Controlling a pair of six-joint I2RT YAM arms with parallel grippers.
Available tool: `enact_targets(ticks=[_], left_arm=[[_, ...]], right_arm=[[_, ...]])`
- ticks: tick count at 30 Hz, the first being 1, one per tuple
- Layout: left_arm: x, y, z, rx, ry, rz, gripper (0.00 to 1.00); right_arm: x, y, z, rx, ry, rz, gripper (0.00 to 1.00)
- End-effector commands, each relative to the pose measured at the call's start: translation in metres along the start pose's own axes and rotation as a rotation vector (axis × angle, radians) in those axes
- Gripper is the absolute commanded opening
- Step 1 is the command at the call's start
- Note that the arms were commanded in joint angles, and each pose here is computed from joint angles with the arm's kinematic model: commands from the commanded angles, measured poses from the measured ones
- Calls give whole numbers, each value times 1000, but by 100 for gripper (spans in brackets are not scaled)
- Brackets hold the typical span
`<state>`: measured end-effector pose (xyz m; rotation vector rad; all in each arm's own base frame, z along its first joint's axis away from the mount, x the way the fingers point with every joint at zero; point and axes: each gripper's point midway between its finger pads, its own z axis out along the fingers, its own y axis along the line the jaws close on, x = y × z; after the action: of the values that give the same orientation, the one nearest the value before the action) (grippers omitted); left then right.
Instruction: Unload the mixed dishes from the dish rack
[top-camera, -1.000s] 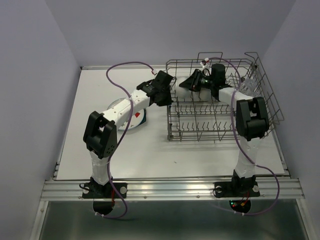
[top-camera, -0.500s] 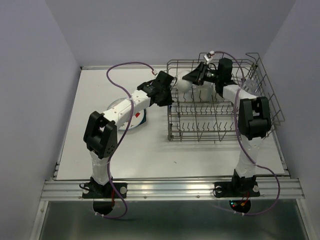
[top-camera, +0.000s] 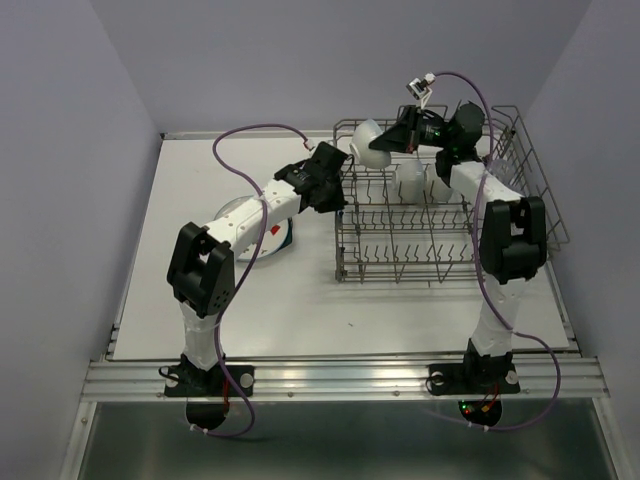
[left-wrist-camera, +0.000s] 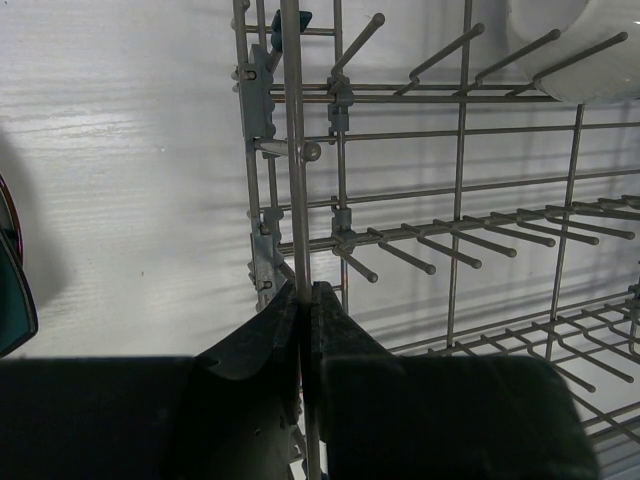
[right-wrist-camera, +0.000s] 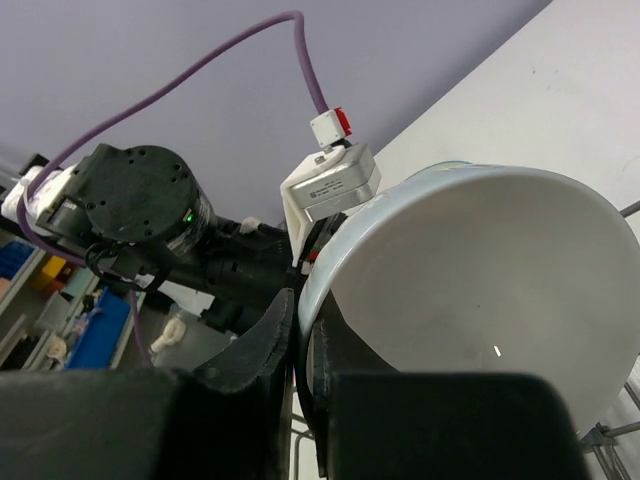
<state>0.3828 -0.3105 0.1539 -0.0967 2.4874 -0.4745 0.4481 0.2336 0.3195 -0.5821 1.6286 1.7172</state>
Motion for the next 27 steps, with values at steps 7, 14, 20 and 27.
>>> enact_targets(ticks=[7,14,20,27], left_arm=[[-57,-21,-42,40,-132,20,53],[-106,-45,-102,112,-248,16,75],[-132,-35,-155,129,-350,-40,79],[-146,8,-187,72,-409,-107,84]], right_arm=[[-12,96,-11,-112,93,-430,1],[6,118,-19,-131,122,-560,1],[-11,79,11,351,-9,-660,1],[10,101,19,541,95,-934,1]])
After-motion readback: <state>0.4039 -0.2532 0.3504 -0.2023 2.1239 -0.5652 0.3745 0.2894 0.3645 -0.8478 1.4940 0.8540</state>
